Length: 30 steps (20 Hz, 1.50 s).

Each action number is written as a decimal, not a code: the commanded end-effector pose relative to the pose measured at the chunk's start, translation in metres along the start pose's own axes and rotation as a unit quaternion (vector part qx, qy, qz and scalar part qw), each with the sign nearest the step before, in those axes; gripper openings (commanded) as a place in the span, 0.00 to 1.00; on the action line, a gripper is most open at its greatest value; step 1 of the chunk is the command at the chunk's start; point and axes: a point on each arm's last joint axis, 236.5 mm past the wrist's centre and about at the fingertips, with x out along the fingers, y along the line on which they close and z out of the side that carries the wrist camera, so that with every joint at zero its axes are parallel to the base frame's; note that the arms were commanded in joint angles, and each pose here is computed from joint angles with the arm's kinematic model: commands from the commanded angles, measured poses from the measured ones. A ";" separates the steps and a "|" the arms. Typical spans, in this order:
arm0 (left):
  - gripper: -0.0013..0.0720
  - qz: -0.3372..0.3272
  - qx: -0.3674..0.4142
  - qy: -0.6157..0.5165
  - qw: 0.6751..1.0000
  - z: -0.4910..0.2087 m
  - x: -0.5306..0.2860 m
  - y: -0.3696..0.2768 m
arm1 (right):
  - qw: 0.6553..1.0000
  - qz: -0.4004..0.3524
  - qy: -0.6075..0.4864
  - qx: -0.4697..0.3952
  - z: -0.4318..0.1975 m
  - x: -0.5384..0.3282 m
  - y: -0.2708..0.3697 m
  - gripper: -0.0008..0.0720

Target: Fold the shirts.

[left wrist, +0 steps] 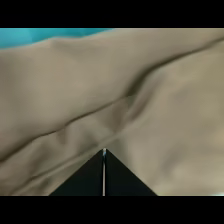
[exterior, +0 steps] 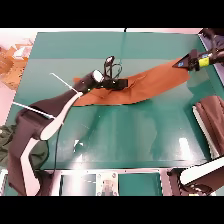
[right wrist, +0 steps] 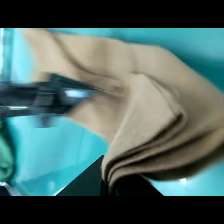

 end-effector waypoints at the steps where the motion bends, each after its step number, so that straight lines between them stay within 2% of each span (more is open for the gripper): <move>1: 0.05 -0.019 -0.037 -0.001 0.999 -0.011 0.034 -0.013 | 0.999 0.026 -0.025 -0.039 0.002 -0.021 0.049 0.03; 5: 0.05 -0.065 -0.095 0.004 0.993 -0.021 0.069 -0.030 | 0.998 0.037 -0.020 -0.048 0.001 -0.015 0.061 0.03; 9: 0.05 -0.076 -0.090 0.021 0.993 -0.017 0.062 -0.031 | 0.998 0.035 -0.019 -0.050 0.001 -0.015 0.061 0.03; 14: 0.05 -0.105 -0.031 0.105 0.988 0.009 -0.026 -0.025 | 0.998 0.041 -0.015 -0.051 0.003 -0.002 0.072 0.03; 17: 0.05 -0.035 0.026 0.134 0.990 0.033 -0.109 0.018 | 0.997 0.055 0.003 -0.060 0.001 0.028 0.102 0.03; 19: 0.05 0.006 0.037 0.140 0.989 0.047 -0.165 0.044 | 0.995 0.067 0.011 -0.069 0.000 0.058 0.132 0.03; 22: 0.05 0.032 0.024 0.115 0.993 0.071 -0.232 0.069 | 0.995 0.055 0.019 -0.083 -0.005 0.125 0.169 0.03; 28: 0.05 0.057 -0.005 0.082 0.995 0.091 -0.287 0.114 | 0.993 0.070 -0.013 -0.095 -0.042 0.338 0.241 0.05; 30: 0.05 0.060 0.001 0.078 0.995 0.093 -0.292 0.120 | 0.992 0.066 -0.046 -0.094 -0.068 0.415 0.248 0.77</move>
